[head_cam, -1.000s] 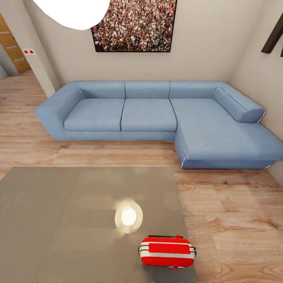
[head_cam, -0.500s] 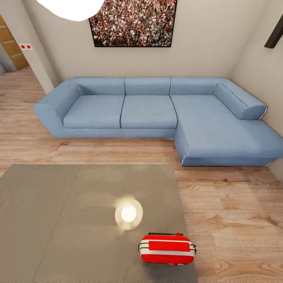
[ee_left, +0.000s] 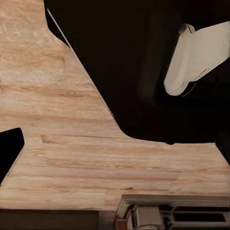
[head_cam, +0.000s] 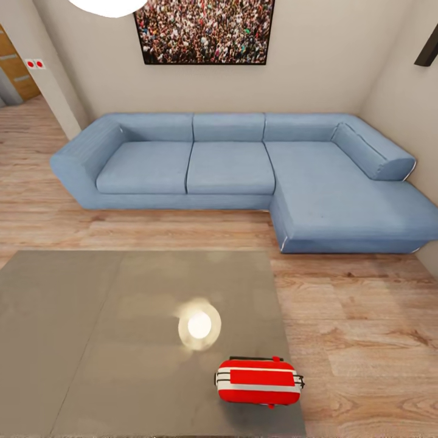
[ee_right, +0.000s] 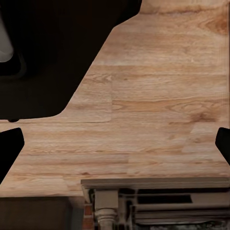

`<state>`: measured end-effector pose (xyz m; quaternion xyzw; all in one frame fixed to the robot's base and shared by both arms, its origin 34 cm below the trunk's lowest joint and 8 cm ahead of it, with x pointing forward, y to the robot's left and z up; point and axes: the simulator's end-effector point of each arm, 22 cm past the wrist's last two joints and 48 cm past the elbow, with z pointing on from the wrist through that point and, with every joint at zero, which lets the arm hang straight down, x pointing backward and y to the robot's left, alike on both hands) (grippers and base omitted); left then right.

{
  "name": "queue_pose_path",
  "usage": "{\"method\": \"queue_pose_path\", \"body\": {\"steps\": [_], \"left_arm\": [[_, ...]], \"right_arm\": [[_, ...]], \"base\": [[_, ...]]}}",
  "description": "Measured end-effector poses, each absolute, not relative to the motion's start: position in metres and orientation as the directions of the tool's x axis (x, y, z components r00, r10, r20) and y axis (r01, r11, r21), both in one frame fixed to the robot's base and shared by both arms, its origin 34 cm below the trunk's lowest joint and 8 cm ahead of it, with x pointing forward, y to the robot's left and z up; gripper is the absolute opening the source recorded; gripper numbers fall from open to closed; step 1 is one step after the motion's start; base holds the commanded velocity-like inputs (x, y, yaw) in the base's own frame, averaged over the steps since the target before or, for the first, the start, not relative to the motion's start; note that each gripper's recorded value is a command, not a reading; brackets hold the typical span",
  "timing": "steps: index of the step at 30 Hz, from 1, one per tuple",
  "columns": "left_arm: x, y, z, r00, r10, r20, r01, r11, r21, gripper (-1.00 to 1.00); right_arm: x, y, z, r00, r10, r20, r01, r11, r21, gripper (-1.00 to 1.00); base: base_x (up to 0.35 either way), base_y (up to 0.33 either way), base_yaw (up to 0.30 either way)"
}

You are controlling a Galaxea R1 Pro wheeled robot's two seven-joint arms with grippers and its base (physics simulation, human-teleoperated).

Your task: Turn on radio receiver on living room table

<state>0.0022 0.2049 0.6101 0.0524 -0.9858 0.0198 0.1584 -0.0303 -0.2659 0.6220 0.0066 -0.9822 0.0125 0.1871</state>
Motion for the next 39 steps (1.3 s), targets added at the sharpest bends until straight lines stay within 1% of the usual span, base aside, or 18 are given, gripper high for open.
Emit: {"method": "queue_pose_path", "body": {"steps": [2,5,11,17,20,27,32,39], "left_arm": [[0.011,0.205,0.607,-0.95,-0.095,0.299,-0.107,0.994,-0.024,1.0],[0.041,0.207,0.598,-0.966,-0.094,0.24,-0.104,0.994,-0.028,1.0],[0.11,0.222,0.583,-0.991,-0.095,0.099,-0.098,0.995,-0.021,1.0],[0.188,0.23,0.58,-0.993,-0.097,-0.063,-0.096,0.995,-0.024,1.0],[0.218,0.231,0.582,-0.989,-0.098,-0.114,-0.095,0.995,-0.03,1.0],[0.272,0.233,0.59,-0.98,-0.096,-0.175,-0.09,0.995,-0.045,1.0],[0.326,0.233,0.606,-0.962,-0.095,-0.256,-0.081,0.995,-0.065,1.0],[0.381,0.217,0.631,-0.938,-0.094,-0.335,-0.047,0.988,-0.147,1.0]], "right_arm": [[-0.022,-0.268,0.619,-0.936,-0.009,0.353,-0.02,0.999,-0.025,1.0],[0.006,-0.279,0.608,-0.954,-0.011,0.299,-0.024,0.999,-0.04,1.0],[0.055,-0.295,0.594,-0.975,-0.022,0.223,-0.037,0.997,-0.062,1.0],[0.113,-0.317,0.584,-0.986,-0.077,0.147,-0.09,0.992,-0.086,1.0],[0.139,-0.321,0.581,-0.988,-0.097,0.117,-0.109,0.99,-0.093,1.0],[0.203,-0.326,0.569,-0.991,-0.119,0.066,-0.126,0.986,-0.108,1.0],[0.24,-0.327,0.563,-0.992,-0.123,0.042,-0.127,0.985,-0.115,1.0],[0.282,-0.328,0.56,-0.99,-0.144,0.001,-0.143,0.982,-0.125,1.0]], "base": [[0.0,0.0,0.0],[0.0,0.0,0.0],[0.0,0.0,0.0],[0.0,0.0,0.0],[0.0,0.0,0.0],[0.0,0.0,0.0],[0.0,0.0,0.0],[0.0,0.0,-0.002]]}}
